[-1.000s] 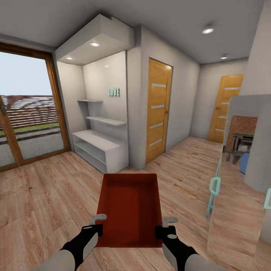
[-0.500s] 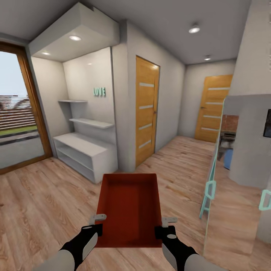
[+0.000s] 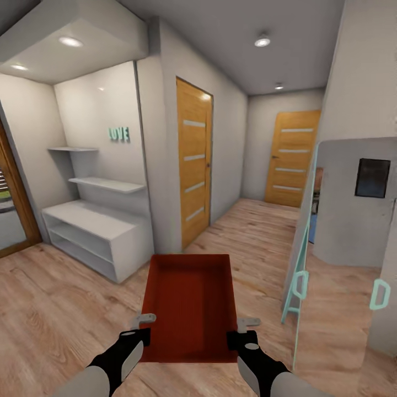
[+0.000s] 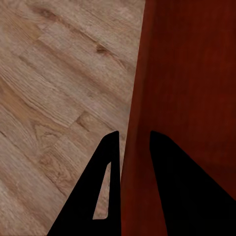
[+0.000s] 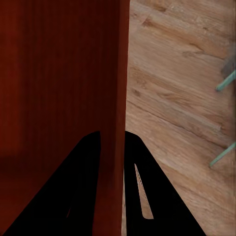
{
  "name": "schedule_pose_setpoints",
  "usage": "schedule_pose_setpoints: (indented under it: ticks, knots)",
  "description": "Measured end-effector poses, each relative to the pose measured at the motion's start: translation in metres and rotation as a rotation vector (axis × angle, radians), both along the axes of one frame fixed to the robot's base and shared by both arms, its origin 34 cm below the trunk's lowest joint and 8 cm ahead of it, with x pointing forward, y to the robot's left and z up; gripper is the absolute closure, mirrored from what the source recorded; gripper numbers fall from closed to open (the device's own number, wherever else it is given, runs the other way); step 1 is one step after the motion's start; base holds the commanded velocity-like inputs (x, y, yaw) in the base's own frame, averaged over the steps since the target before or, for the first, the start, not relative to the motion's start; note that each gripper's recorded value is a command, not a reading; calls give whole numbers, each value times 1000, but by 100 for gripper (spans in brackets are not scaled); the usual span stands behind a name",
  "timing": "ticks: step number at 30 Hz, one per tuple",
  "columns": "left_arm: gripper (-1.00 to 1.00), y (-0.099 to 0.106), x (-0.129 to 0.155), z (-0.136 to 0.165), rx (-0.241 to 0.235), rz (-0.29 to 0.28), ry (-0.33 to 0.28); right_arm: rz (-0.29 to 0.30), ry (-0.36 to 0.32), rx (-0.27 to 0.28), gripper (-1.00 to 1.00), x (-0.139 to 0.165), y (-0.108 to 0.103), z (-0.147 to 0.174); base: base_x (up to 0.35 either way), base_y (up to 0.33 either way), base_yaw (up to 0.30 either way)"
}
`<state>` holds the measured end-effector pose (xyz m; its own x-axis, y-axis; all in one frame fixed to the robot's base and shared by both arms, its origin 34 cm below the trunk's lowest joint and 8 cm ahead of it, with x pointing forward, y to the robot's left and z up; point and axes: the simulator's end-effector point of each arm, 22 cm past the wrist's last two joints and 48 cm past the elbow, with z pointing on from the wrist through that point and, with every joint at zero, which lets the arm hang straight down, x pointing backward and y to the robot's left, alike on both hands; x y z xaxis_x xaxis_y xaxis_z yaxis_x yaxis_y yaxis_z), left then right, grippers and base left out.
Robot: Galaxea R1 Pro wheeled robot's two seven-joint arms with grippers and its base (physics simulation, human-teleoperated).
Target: Move the two storage containers from the living room to the garage. In the garage, place one container on the floor and stack the other container on top of it (either order is fine).
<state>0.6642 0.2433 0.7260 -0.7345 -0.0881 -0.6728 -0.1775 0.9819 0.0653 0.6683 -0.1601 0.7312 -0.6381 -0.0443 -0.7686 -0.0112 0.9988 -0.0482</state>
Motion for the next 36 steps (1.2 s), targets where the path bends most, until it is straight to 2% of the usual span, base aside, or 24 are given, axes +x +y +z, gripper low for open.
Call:
schedule_pose_setpoints:
  ticks: [36]
  knots:
    - [100,0,0,0,0,0,0,0,0,0,100,0,0,0,315,180,-243]
